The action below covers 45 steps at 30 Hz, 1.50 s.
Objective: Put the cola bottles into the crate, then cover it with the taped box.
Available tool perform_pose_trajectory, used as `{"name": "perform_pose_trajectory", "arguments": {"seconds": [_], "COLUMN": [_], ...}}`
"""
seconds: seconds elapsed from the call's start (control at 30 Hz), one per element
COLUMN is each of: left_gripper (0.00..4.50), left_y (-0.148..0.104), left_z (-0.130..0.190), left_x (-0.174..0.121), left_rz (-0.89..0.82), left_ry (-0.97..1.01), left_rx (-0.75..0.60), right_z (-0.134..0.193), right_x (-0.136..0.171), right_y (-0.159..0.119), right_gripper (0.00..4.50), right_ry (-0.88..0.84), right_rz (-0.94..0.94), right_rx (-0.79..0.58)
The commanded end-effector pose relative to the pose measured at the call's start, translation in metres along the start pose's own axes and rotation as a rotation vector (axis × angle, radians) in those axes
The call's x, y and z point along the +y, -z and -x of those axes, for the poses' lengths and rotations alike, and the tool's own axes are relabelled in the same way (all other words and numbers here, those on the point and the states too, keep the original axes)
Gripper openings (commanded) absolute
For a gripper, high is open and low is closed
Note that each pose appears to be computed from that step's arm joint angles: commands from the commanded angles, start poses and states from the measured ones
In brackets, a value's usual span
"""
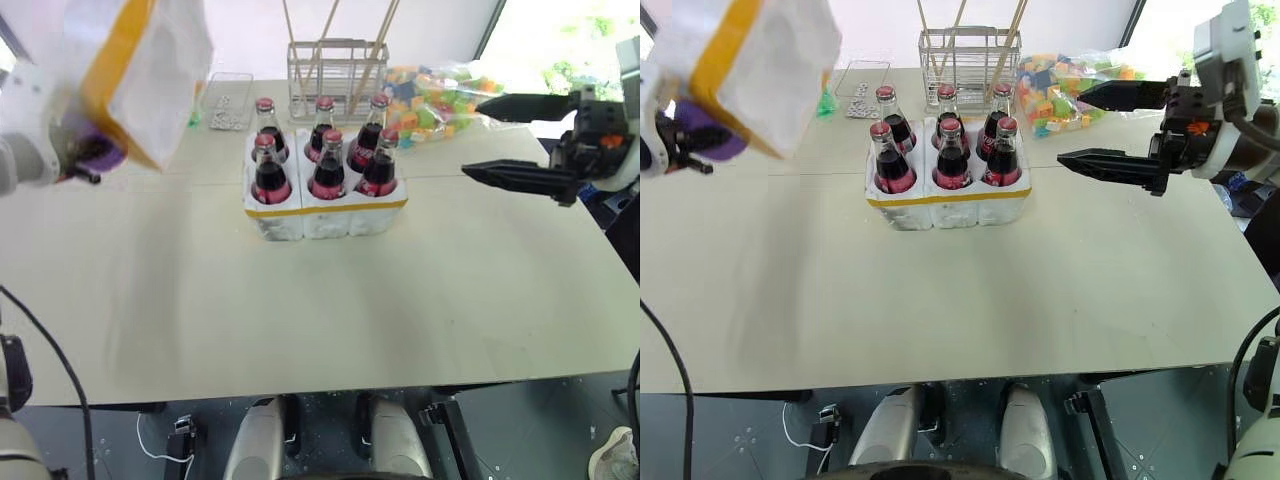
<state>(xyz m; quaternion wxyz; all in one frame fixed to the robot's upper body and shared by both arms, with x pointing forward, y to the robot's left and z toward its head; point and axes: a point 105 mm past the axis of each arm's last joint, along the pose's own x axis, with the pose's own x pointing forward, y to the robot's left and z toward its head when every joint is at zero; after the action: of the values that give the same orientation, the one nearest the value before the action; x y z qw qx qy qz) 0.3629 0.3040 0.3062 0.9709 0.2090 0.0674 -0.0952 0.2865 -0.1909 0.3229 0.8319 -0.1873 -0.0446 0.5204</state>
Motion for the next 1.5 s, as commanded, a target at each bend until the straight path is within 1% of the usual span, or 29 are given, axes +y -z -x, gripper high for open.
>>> {"name": "perform_pose_trajectory", "arguments": {"seconds": [0.03,0.1,0.17,0.23,0.3,0.37,0.53,0.7,0.8,0.87,0.97,1.1,1.17,1.37,1.5], "left_gripper": [0.36,0.36,0.36,0.36,0.36,0.36,0.36,0.36,0.36,0.36,0.36,0.36,0.36,0.36,0.36], "left_y": [-0.056,-0.06,-0.059,-0.057,-0.049,-0.043,-0.052,-0.082,-0.085,-0.081,-0.069,-0.055,-0.049,-0.053,-0.062], "left_z": [0.014,0.007,-0.004,-0.013,-0.027,-0.04,-0.056,-0.046,-0.04,-0.04,-0.039,-0.045,-0.048,-0.046,-0.047], "left_x": [-0.016,-0.037,-0.051,-0.054,-0.058,-0.063,-0.076,-0.085,-0.09,-0.089,-0.092,-0.088,-0.093,-0.115,-0.116], "left_rz": [-0.27,-0.445,-0.589,-0.658,-0.814,-0.902,-0.996,-1.006,-1.075,-1.094,-1.168,-1.264,-1.325,-1.41,-1.432], "left_ry": [-0.021,0.03,0.056,0.058,0.058,0.065,0.052,0.011,0.016,0.021,0.057,0.034,0.033,-0.002,-0.054], "left_rx": [-0.253,-0.289,-0.312,-0.315,-0.288,-0.276,-0.366,-0.563,-0.61,-0.596,-0.567,-0.48,-0.46,-0.546,-0.604], "right_z": [0.005,0.004,0.004,0.003,0.003,0.004,0.008,0.01,0.011,0.011,0.009,0.007,0.008,0.007,0.005], "right_x": [-0.001,-0.001,-0.001,0.0,0.001,0.002,0.003,0.004,0.003,0.002,0.003,0.005,0.004,0.004,0.005], "right_y": [-0.009,-0.008,-0.007,-0.007,-0.008,-0.01,-0.013,-0.011,-0.011,-0.01,-0.007,-0.001,-0.001,0.0,0.001], "right_gripper": [4.5,4.5,4.5,4.5,4.5,4.5,4.5,4.5,4.5,4.5,4.5,4.5,4.5,4.5,4.5], "right_ry": [0.037,0.046,0.055,0.062,0.071,0.08,0.107,0.128,0.138,0.142,0.133,0.116,0.116,0.115,0.116], "right_rz": [0.028,0.018,0.011,0.009,0.003,0.002,-0.019,-0.024,-0.028,-0.029,-0.03,-0.011,-0.014,-0.015,-0.019], "right_rx": [-0.019,-0.03,-0.039,-0.044,-0.057,-0.063,-0.084,-0.078,-0.081,-0.082,-0.072,-0.038,-0.042,-0.046,-0.05]}}
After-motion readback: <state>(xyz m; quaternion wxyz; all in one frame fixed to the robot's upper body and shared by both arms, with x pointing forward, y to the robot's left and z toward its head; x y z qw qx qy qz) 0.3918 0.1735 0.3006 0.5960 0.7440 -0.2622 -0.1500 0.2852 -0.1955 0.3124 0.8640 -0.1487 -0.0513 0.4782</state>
